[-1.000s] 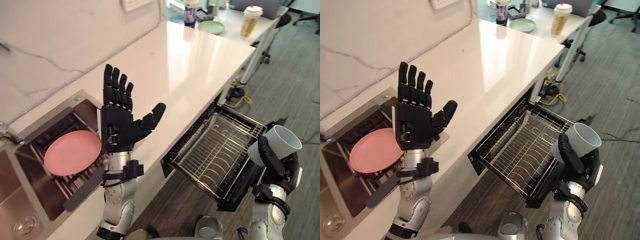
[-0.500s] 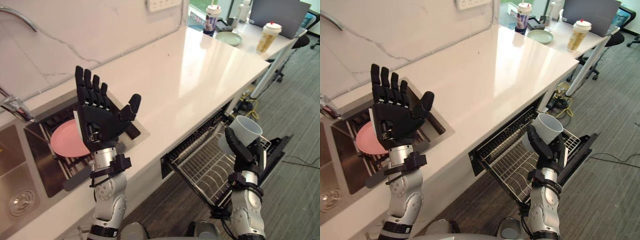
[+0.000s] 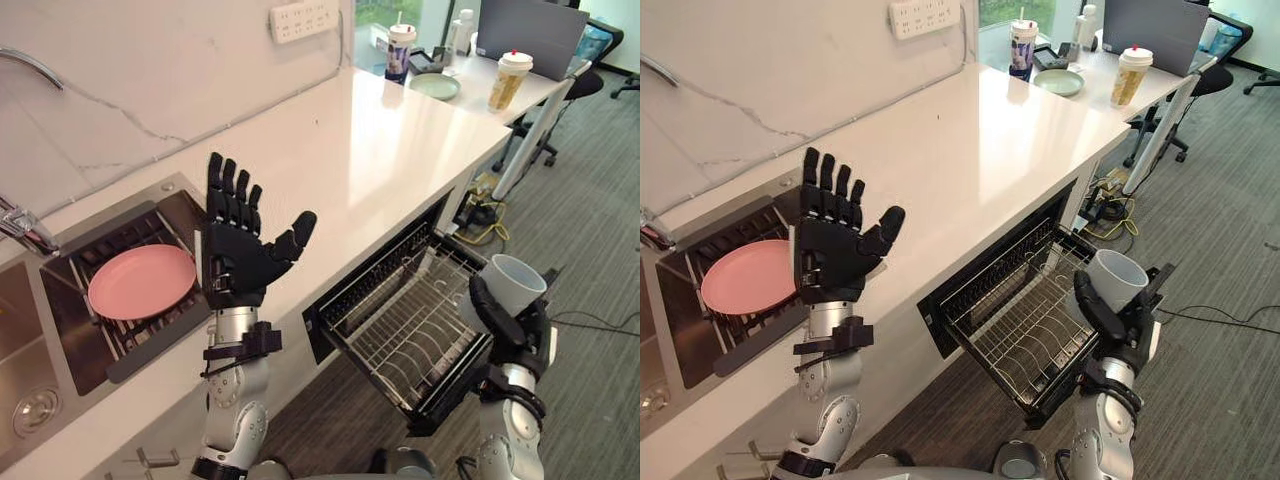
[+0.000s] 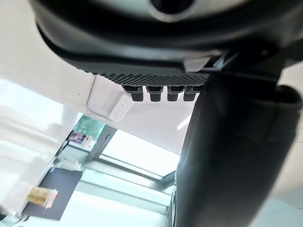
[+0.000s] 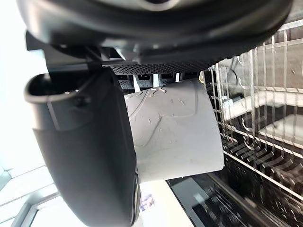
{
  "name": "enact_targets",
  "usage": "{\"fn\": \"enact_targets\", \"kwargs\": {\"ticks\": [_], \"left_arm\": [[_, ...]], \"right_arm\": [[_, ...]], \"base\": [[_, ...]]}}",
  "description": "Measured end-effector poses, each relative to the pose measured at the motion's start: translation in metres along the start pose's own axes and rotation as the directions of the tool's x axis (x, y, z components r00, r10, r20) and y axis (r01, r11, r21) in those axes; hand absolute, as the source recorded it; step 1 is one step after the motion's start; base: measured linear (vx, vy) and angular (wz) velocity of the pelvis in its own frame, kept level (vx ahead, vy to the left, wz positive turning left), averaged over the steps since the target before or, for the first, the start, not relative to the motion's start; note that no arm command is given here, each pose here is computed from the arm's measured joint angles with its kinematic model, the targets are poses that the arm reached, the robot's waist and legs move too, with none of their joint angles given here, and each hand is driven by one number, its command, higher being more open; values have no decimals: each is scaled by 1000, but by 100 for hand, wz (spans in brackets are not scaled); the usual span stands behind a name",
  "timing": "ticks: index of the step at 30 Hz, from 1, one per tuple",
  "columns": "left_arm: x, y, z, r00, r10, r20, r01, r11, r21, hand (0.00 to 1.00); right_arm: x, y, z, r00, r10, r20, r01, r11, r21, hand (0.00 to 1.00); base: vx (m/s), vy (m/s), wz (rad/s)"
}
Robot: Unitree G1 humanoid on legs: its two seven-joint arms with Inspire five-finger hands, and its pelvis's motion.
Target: Walk over to the sink, pick up the cup, carry it to the dishwasher, place the cup inside the dishwasher, then close the dishwasher door
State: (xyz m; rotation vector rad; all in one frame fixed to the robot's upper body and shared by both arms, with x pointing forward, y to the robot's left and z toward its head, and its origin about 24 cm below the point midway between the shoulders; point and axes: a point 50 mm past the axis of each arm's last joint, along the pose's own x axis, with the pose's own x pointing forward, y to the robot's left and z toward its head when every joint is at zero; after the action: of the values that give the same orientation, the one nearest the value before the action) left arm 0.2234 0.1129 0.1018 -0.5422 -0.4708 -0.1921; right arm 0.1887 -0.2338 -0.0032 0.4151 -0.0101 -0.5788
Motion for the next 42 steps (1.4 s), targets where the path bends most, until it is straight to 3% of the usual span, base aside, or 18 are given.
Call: {"fn": "enact_targets", "kwargs": {"ticks": [5,10,17,21,26,31,32,39,42], "left_arm": [[-11,-31,-25,957,-242,-157,224,966,-128,100],[-31,-48,-54,845,-436,-310,381,897,-225,100],[-67,-46,-97,661,-507,-554,396,862,-316,100],[-83,-44,-113,573,-501,-649,420,859,-292,100],[-100,-33,-135,489,-353,-798,452,885,-115,100],[-127,10,-150,400,-46,-916,427,893,142,100],[-138,29,-150,367,69,-928,411,883,229,100],[-208,107,-128,117,468,-876,311,820,480,100],[-209,120,-121,129,545,-828,253,789,559,100]], "right_arm": [[-2,6,-4,1000,22,-16,-22,1000,1,0],[1,7,-4,1000,20,-10,-20,1000,2,0],[1,-3,-17,998,-23,-59,24,1000,10,0],[0,-6,-20,997,-37,-74,38,999,8,0],[2,-12,-17,996,-58,-64,59,998,29,0],[2,-11,-17,997,-52,-64,54,998,29,0],[3,-10,-17,997,-42,-64,44,999,29,0],[10,-1,-20,996,36,-86,-44,995,-91,0],[19,-4,-23,990,49,-129,-72,981,-180,0]], "base": [[44,81,16],[4,71,0],[-55,49,-14],[-36,30,-20],[-33,19,-8],[-17,5,3],[-45,12,11],[-35,20,20],[-33,49,18]]}}
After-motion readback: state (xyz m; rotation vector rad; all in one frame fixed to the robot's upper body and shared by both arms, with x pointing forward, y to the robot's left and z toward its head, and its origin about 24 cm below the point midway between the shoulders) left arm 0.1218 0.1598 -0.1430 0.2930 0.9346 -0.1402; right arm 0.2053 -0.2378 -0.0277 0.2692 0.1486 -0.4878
